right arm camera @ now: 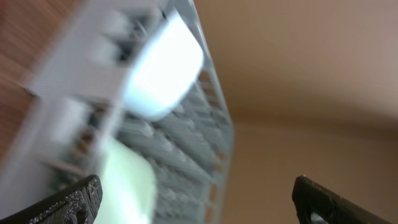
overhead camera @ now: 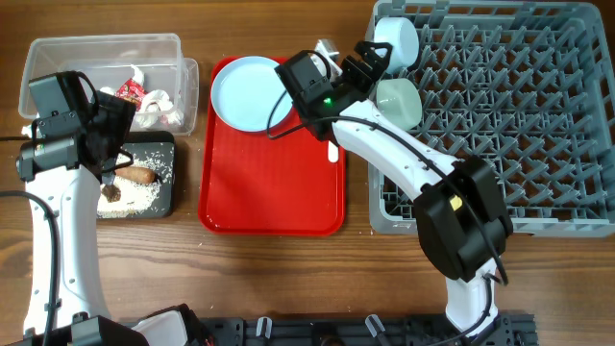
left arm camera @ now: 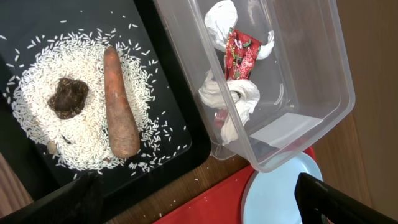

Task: Sort waste into correct bins and load items into the dishwasher rack
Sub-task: 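Grasp the light-blue plate edge on the red tray with right gripper, then stand the light-blue plate upright in the dish rack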

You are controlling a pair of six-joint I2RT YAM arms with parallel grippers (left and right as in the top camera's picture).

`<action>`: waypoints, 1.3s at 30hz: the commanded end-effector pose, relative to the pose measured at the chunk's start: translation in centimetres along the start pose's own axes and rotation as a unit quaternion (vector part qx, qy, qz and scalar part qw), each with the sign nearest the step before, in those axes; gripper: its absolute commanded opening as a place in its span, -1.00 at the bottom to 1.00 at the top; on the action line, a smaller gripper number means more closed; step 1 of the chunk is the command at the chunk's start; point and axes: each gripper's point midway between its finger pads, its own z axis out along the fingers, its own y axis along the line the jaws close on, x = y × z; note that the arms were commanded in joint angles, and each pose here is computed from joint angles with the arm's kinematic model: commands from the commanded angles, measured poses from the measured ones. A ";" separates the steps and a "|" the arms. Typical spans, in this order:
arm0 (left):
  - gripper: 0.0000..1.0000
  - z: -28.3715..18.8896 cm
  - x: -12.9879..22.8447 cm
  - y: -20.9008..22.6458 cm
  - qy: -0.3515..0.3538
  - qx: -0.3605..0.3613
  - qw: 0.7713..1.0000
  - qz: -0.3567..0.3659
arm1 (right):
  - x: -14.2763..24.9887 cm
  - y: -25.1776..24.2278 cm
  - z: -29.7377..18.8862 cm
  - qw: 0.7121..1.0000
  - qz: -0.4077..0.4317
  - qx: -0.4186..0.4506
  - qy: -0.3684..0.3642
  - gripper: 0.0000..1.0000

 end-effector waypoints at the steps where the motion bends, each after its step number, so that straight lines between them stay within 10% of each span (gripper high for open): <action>1: 1.00 -0.4 -0.3 -0.3 -0.009 0.005 1.000 0.007 | -6.5 -1.7 -5.9 0.951 0.176 -0.178 -0.182 0.99; 6: 1.00 -0.4 -0.3 -0.3 -0.009 0.005 1.000 0.007 | -11.2 1.8 -14.9 0.777 0.283 -0.484 -0.288 0.74; 10: 1.00 -0.4 -0.3 -0.3 -0.009 0.005 1.000 0.007 | -11.5 5.7 -10.8 0.680 0.530 -0.497 -0.097 0.66; 22: 1.00 -0.4 -0.3 -0.3 -0.009 0.005 1.000 0.007 | -10.2 17.9 -4.2 0.703 0.540 -0.463 0.023 -0.17; 31: 1.00 -0.4 -0.3 -0.3 -0.009 0.005 1.000 0.007 | -9.9 20.6 -3.4 0.707 0.529 -0.468 0.037 -0.33; 35: 0.99 -0.4 -0.3 -0.3 -0.009 0.005 1.000 0.007 | -9.0 21.9 -5.2 0.702 0.489 -0.514 0.072 -0.90; 39: 1.00 -0.4 -0.3 -0.3 -0.009 0.005 1.000 0.007 | -7.3 21.7 -6.0 0.718 0.455 -0.515 0.113 -0.91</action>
